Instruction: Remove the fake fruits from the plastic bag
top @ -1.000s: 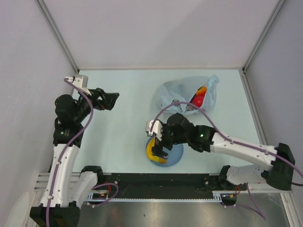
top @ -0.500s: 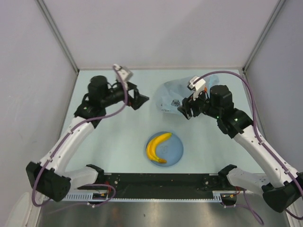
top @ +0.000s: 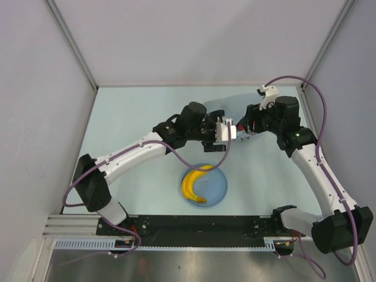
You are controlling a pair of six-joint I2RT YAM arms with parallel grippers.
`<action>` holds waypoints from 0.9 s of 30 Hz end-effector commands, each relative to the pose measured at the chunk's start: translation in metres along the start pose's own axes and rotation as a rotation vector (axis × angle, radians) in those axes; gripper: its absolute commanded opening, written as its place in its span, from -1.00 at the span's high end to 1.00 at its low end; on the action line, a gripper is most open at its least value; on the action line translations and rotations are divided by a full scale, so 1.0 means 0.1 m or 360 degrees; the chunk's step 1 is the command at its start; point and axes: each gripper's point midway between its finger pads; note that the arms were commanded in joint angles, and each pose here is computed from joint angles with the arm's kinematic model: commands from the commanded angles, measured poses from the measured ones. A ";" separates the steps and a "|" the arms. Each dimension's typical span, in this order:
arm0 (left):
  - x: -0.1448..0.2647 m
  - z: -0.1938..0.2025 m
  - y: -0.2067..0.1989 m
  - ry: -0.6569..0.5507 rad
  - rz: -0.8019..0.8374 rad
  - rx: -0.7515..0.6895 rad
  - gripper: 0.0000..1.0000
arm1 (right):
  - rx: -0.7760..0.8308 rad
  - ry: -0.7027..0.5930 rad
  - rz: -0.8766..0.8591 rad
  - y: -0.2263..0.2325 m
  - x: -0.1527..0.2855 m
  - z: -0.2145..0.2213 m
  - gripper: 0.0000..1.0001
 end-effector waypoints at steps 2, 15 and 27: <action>-0.12 -0.03 0.08 0.0093 -0.0032 -0.0369 -0.82 | -0.0217 -0.0005 0.0003 -0.06 0.00 0.11 -0.27; 0.02 -0.01 0.20 0.0116 -0.0222 -0.0094 -0.55 | -0.0275 0.0140 0.0048 -0.11 0.14 0.71 -0.32; -0.25 0.00 0.15 0.0126 -0.0053 -0.0201 -0.09 | -0.0384 0.0150 0.0089 -0.21 0.23 0.95 -0.34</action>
Point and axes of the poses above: each gripper's point midway between its finger pads, its own x axis back along the fingers, its own y axis along the line the jaws close on, z = x × y, and after that the axes turned 2 degrees about x, right-handed
